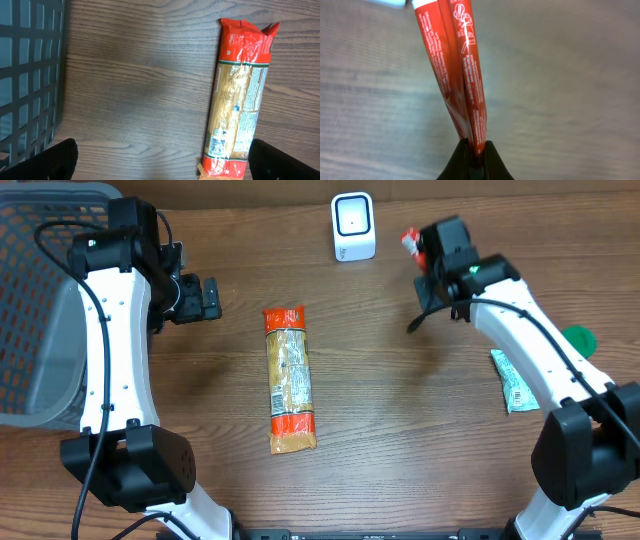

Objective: Scan the item barcode
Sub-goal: 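Raise the red strip and carry it toward the white scanner, then hold the red strip under the scanner with the right gripper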

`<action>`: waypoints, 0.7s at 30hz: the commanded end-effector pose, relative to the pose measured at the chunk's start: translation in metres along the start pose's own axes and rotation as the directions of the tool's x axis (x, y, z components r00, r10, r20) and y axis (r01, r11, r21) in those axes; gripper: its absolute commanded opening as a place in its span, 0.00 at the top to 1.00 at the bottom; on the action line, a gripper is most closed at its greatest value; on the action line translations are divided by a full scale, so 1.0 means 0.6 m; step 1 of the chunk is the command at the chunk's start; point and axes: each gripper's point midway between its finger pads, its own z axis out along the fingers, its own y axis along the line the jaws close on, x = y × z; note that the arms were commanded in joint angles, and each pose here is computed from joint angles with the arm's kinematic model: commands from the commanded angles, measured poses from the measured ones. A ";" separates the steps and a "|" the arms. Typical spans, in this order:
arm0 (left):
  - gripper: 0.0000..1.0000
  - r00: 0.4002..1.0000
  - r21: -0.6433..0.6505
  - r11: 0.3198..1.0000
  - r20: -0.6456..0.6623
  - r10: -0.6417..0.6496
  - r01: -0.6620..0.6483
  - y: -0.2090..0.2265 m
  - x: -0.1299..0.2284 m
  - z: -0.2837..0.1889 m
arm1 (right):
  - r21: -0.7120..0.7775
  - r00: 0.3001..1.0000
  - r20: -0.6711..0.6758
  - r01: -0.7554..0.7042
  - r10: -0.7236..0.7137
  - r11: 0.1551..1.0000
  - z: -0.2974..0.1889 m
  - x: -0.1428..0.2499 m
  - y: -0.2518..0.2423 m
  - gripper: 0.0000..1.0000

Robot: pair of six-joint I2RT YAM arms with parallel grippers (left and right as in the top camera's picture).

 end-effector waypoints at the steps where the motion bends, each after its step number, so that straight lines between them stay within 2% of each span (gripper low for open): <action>1: 0.00 0.999 0.005 1.000 0.043 0.011 -0.011 -0.003 -0.005 -0.023 | 0.082 0.992 0.108 0.061 -0.070 0.995 -0.053 -0.073 -0.032 0.97; 4: 0.00 0.999 0.005 1.000 0.043 0.011 -0.011 -0.003 -0.005 -0.023 | 0.096 0.978 0.177 0.098 -0.113 0.991 -0.075 -0.122 -0.033 0.97; 7: 0.00 0.999 0.005 1.000 0.043 0.011 -0.011 -0.003 -0.005 -0.023 | 0.182 0.958 0.229 0.135 -0.175 0.974 -0.073 -0.157 -0.032 0.97; 12: 0.00 0.999 0.005 1.000 0.043 0.011 -0.011 -0.003 -0.005 -0.023 | 0.349 0.940 0.221 0.173 -0.260 0.921 -0.019 -0.185 -0.016 0.97; 17: 0.00 0.999 0.005 1.000 0.043 0.011 -0.011 -0.003 -0.005 -0.023 | 0.614 0.921 0.154 0.194 -0.357 0.765 0.034 -0.210 -0.031 0.96; 21: 0.00 0.999 0.005 1.000 0.043 0.011 -0.011 -0.003 -0.005 -0.023 | 0.689 0.894 0.077 0.272 -0.441 0.672 0.075 -0.211 -0.007 0.96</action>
